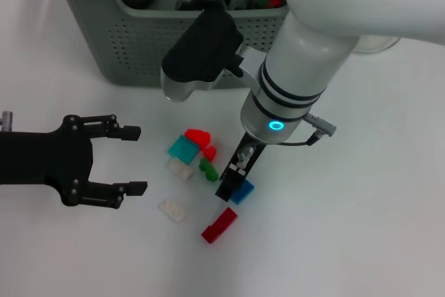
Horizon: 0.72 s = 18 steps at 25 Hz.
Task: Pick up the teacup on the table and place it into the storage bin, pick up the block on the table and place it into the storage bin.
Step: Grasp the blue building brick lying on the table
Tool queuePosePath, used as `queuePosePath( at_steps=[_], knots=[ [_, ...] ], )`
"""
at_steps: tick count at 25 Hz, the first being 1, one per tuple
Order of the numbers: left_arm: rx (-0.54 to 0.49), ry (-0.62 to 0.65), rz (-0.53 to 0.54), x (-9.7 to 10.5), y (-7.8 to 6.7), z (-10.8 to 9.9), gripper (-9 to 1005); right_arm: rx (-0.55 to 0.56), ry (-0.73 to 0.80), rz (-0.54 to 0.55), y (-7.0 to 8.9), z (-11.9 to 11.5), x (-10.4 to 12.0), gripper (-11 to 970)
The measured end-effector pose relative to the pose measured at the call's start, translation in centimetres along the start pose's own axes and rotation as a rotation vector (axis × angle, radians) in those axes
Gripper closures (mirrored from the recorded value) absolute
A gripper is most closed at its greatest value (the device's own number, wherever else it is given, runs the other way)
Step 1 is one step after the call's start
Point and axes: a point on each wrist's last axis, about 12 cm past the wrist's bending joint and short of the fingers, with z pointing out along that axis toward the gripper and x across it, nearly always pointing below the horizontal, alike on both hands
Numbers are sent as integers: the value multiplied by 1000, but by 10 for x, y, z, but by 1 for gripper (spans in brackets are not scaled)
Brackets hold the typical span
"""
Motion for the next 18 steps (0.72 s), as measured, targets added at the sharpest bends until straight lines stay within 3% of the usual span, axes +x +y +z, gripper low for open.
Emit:
queuePosePath(
  at_steps=[7,18],
  knots=[
    [2,-1,0,-1,1,0,169,2,1,-1,0,0,0,301],
    [5,-3,-3,-1,1,1,169,1,19,7,0,-2,1,323]
  ],
)
